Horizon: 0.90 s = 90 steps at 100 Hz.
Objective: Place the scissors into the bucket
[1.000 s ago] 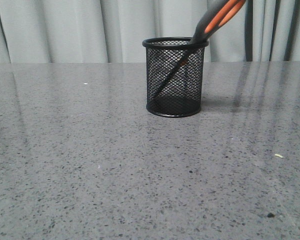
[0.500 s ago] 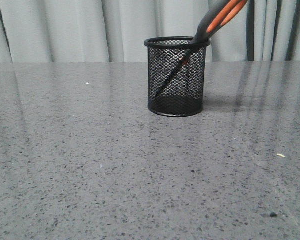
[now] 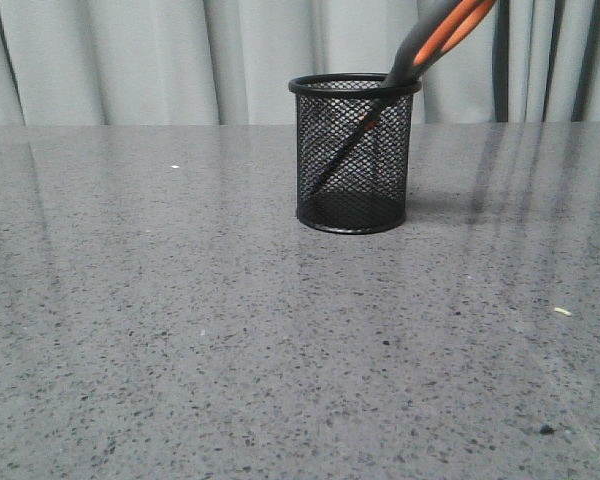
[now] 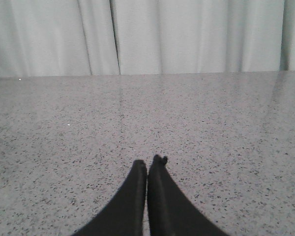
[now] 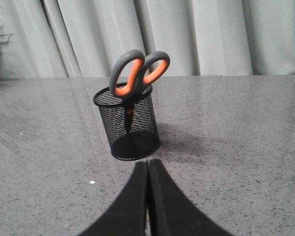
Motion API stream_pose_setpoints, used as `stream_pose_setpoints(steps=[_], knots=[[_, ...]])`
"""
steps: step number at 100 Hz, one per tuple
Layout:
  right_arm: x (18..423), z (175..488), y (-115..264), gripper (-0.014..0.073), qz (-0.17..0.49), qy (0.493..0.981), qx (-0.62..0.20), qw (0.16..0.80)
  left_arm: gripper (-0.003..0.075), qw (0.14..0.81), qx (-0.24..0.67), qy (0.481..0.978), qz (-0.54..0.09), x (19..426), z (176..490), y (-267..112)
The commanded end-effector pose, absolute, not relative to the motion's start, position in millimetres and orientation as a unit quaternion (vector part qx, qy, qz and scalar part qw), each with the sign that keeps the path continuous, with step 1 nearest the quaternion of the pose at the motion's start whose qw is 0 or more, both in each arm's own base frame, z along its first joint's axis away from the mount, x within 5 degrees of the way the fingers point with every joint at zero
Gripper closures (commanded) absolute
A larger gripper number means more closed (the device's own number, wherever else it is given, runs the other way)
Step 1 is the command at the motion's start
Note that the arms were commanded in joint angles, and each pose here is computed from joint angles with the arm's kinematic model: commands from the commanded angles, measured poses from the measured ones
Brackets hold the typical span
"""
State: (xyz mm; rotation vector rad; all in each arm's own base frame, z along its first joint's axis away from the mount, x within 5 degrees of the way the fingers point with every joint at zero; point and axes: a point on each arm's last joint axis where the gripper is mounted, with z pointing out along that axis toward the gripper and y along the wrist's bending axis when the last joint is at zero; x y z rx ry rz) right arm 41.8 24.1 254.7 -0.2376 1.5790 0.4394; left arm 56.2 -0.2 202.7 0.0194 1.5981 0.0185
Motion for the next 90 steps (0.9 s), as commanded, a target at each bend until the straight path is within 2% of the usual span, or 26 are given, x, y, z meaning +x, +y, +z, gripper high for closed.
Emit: stream_pose_setpoints(steps=[1,17,27,45,59,90], knots=[[44,264,20,0.0661,0.170,0.670,-0.102,0.716,0.0740,0.719,0.005,0.695,0.002,56,197,0],[53,246,15,0.0661,0.133,0.616,-0.077,0.773,0.0740,0.719,0.005,0.695,0.002,56,197,0],[55,237,15,0.0661,0.099,0.603,-0.097,0.786,0.0740,0.719,0.005,0.695,0.002,56,197,0],[59,218,9,0.0661,0.042,0.636,-0.075,0.767,0.0740,0.719,0.005,0.695,0.002,56,197,0],[59,215,4,0.0661,-0.008,0.649,-0.058,0.759,0.0740,0.719,0.005,0.695,0.002,56,197,0],[54,203,5,0.0661,-0.017,0.690,-0.076,0.720,0.0740,0.719,0.005,0.695,0.002,56,197,0]])
